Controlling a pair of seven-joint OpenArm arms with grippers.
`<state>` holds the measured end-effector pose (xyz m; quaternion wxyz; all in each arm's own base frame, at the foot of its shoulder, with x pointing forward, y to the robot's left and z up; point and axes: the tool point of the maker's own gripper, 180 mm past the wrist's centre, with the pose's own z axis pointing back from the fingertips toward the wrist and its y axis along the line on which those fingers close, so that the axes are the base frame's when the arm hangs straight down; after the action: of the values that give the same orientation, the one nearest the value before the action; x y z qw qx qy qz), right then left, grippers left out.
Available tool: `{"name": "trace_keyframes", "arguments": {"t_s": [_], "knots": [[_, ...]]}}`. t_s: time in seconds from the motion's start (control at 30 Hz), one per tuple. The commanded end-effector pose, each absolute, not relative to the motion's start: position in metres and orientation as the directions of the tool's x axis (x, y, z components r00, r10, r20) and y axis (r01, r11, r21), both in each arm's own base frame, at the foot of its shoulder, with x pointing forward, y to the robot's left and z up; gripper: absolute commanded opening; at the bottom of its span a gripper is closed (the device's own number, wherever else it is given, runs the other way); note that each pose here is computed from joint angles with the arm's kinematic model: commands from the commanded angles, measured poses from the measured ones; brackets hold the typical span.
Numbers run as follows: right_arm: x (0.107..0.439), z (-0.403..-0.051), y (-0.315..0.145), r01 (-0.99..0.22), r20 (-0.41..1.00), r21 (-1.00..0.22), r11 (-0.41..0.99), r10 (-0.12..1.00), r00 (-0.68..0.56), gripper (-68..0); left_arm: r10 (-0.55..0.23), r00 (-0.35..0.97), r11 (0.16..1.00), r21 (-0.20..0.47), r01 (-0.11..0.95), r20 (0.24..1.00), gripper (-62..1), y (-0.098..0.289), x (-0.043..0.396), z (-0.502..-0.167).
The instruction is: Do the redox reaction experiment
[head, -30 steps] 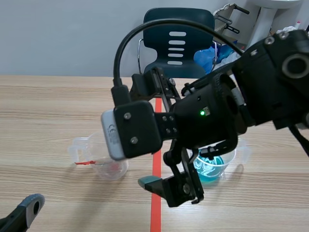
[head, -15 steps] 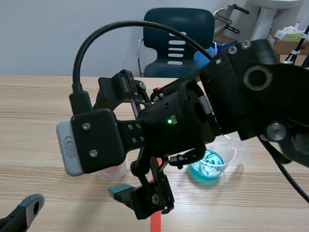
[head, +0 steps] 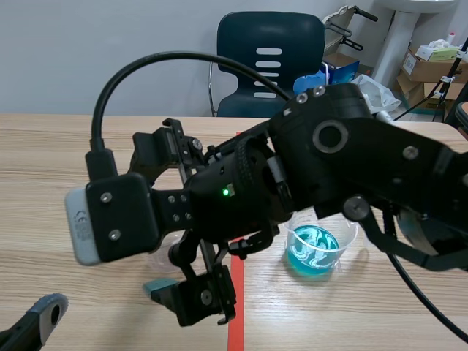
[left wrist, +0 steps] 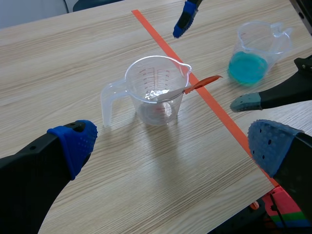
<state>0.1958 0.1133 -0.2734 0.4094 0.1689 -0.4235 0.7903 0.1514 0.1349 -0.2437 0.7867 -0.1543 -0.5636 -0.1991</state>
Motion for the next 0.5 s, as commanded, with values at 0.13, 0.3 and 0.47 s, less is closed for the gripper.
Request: {"name": "trace_keyframes", "arguments": {"t_s": [0.13, 0.3, 0.47], "knots": [[0.181, -0.268, 0.124, -0.774, 0.628, -0.533, -0.342, 0.453, -0.633, -12.9, -0.122, 0.254, 0.873, -0.018, 0.488, 0.96, 1.4, 0.132, 0.155, -0.234], [0.178, -0.275, 0.125, -0.78, 0.632, -0.517, -0.352, 0.458, -0.625, -16.5, -0.122, 0.254, 0.873, -0.018, 0.488, 0.96, 1.4, 0.132, 0.155, -0.234], [0.186, -0.281, 0.123, -0.792, 0.627, -0.514, -0.33, 0.485, -0.609, -16.6, -0.122, 0.254, 0.873, -0.018, 0.488, 0.96, 1.4, 0.132, 0.155, -0.234]]}}
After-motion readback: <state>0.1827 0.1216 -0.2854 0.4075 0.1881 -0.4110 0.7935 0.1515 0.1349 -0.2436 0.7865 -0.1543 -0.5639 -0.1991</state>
